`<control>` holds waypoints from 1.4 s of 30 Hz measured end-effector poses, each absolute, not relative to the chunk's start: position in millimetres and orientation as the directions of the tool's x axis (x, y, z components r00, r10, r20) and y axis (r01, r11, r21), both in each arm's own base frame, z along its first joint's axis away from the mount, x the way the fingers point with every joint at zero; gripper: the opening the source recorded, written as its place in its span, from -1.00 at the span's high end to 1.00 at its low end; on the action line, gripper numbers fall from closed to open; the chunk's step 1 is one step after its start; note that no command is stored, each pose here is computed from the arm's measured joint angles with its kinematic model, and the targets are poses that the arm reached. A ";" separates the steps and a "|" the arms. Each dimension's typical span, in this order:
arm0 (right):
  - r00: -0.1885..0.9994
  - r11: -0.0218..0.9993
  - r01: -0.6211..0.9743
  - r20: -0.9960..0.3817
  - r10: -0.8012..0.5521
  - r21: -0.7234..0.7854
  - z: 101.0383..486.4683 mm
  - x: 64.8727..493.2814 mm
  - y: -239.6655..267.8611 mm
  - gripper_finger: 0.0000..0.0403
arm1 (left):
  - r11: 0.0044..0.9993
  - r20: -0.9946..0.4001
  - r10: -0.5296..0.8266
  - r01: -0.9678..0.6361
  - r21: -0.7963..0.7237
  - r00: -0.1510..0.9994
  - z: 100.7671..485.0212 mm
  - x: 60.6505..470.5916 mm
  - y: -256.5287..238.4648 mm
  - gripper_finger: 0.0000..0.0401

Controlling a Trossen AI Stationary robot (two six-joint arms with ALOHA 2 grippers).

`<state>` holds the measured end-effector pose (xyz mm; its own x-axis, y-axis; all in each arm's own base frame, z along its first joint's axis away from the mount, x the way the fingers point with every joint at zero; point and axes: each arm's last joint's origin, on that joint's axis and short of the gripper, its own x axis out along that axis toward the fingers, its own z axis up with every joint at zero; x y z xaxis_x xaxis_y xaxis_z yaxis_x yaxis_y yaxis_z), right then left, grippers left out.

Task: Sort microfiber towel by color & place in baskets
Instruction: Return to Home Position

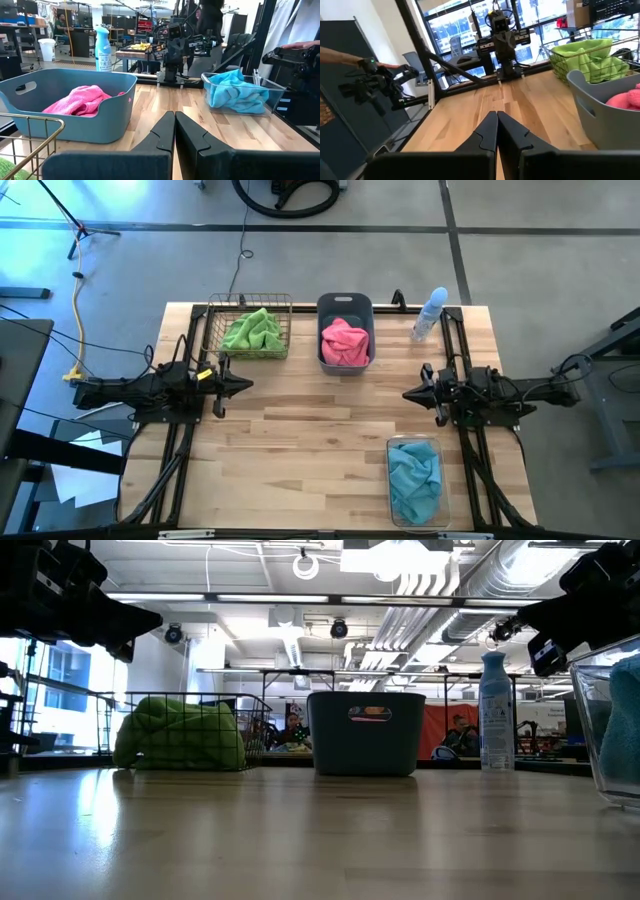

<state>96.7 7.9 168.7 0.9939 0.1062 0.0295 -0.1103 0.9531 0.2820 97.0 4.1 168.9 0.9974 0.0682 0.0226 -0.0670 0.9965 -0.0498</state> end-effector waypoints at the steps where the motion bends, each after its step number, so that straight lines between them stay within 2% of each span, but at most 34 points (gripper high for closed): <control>1: 0.993 0.952 -0.116 0.030 0.112 0.282 168.8 96.7 8.4 1.00 | 0.997 0.023 0.068 -0.067 -0.050 0.997 168.9 97.0 4.1 1.00; 42: 0.992 0.951 -0.124 0.017 0.124 0.282 167.6 97.5 9.7 1.00 | 0.997 0.014 0.055 -0.055 -0.050 0.998 168.2 97.6 2.8 1.00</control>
<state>97.5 9.7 167.6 0.9921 0.1244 0.0170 -0.1241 0.9512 0.2825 97.6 2.8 168.2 0.9984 0.0555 0.0135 -0.0548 0.9973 -0.0495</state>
